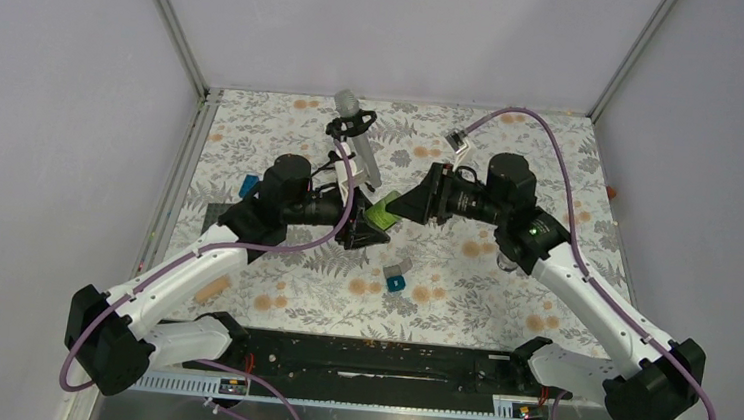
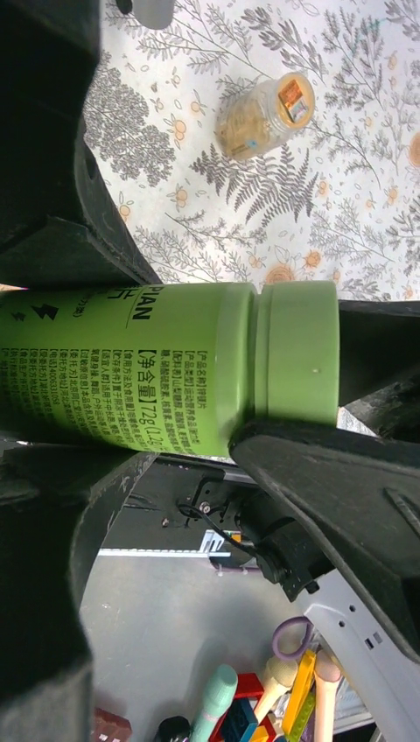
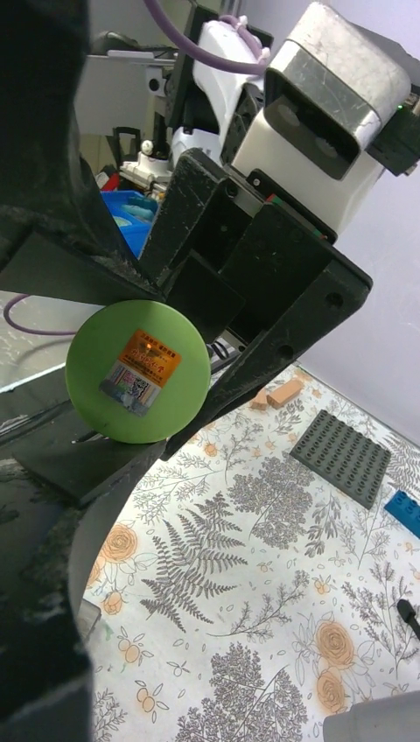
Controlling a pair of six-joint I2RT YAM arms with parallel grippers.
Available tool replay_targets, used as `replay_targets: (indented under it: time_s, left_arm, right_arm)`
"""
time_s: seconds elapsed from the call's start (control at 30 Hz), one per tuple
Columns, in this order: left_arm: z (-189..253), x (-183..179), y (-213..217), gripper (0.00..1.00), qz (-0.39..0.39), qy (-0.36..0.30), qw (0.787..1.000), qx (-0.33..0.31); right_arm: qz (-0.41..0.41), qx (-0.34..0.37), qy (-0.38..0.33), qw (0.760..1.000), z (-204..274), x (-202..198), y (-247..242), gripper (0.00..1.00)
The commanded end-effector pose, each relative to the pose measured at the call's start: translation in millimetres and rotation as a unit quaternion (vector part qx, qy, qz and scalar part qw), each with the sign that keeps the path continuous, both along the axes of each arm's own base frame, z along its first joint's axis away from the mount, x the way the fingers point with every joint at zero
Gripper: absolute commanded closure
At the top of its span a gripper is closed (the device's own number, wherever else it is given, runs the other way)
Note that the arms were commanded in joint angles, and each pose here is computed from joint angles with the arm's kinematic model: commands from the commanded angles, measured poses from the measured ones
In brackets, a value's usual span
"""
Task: Sort the pills into containers
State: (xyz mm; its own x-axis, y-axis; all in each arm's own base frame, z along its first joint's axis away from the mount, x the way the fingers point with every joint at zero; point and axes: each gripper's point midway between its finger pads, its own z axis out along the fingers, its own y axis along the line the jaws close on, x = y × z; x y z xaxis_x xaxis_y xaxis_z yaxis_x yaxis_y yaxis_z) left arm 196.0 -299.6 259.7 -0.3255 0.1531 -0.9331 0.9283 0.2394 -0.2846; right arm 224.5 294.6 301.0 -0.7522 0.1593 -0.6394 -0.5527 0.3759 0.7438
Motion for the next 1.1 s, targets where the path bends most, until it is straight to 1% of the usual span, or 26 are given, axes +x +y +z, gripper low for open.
replay_targets:
  time_s: [0.0, 0.07, 0.13, 0.2, 0.3, 0.43, 0.47, 0.5, 0.53, 0.57, 0.6, 0.63, 0.7, 0.8, 0.87, 1.0, 1.07]
  left_arm:
    - [38, -24, -2, 1.00, -0.075, -0.068, 0.993, -0.053]
    - [38, -40, 0, 1.00, -0.118, -0.065, 0.989, -0.055]
    - [40, -51, 0, 1.00, -0.147, -0.059, 0.985, -0.060]
    - [40, -58, 1, 1.00, -0.167, -0.054, 0.982, -0.063]
    - [40, -65, 2, 1.00, -0.191, -0.053, 0.978, -0.067]
    - [40, -70, 2, 1.00, -0.204, -0.054, 0.975, -0.071]
    - [39, -69, 2, 1.00, -0.200, -0.055, 0.976, -0.070]
    - [40, -66, 1, 1.00, -0.193, -0.057, 0.977, -0.071]
    - [40, -63, 0, 1.00, -0.182, -0.057, 0.979, -0.072]
    - [41, -58, -1, 1.00, -0.168, -0.062, 0.981, -0.075]
    - [42, -52, -2, 1.00, -0.152, -0.067, 0.983, -0.078]
    - [43, -46, -3, 1.00, -0.132, -0.070, 0.985, -0.081]
    - [45, -32, -5, 1.00, -0.092, -0.076, 0.989, -0.089]
    - [50, -18, -7, 1.00, -0.053, -0.080, 0.990, -0.105]
    - [52, -10, -8, 1.00, -0.030, -0.078, 0.990, -0.113]
    - [54, 4, -6, 1.00, 0.015, -0.080, 0.989, -0.123]
    - [56, 10, -4, 1.00, 0.035, -0.083, 0.987, -0.131]
  right_arm:
    - [0.027, 0.018, -0.103, 0.994, 26, -6, -16, 0.77]
    - [0.069, 0.034, -0.182, 0.980, 33, -25, -21, 0.77]
    - [0.101, 0.053, -0.255, 0.960, 37, -45, -26, 0.77]
    - [0.109, 0.063, -0.300, 0.946, 43, -56, -31, 0.77]
    - [0.126, 0.065, -0.328, 0.934, 46, -66, -33, 0.77]
    - [0.128, 0.063, -0.330, 0.933, 51, -66, -33, 0.77]
    - [0.116, 0.064, -0.324, 0.937, 53, -63, -33, 0.74]
    - [0.098, 0.066, -0.312, 0.943, 57, -57, -33, 0.65]
    - [0.075, 0.066, -0.295, 0.950, 58, -48, -33, 0.47]
    - [0.047, 0.066, -0.273, 0.959, 59, -38, -34, 0.28]
    - [0.028, 0.066, -0.247, 0.966, 59, -30, -33, 0.16]
    - [0.014, 0.065, -0.219, 0.973, 58, -23, -32, 0.10]
    - [-0.008, 0.068, -0.159, 0.985, 54, -12, -28, 0.02]
    - [-0.027, 0.095, -0.076, 0.992, 49, -2, -20, 0.01]
    - [-0.037, 0.096, -0.037, 0.994, 44, 1, -15, 0.01]
    - [-0.070, 0.063, 0.000, 0.996, 30, 9, -14, 0.00]
    - [-0.069, 0.065, 0.009, 0.995, 29, 8, -13, 0.04]
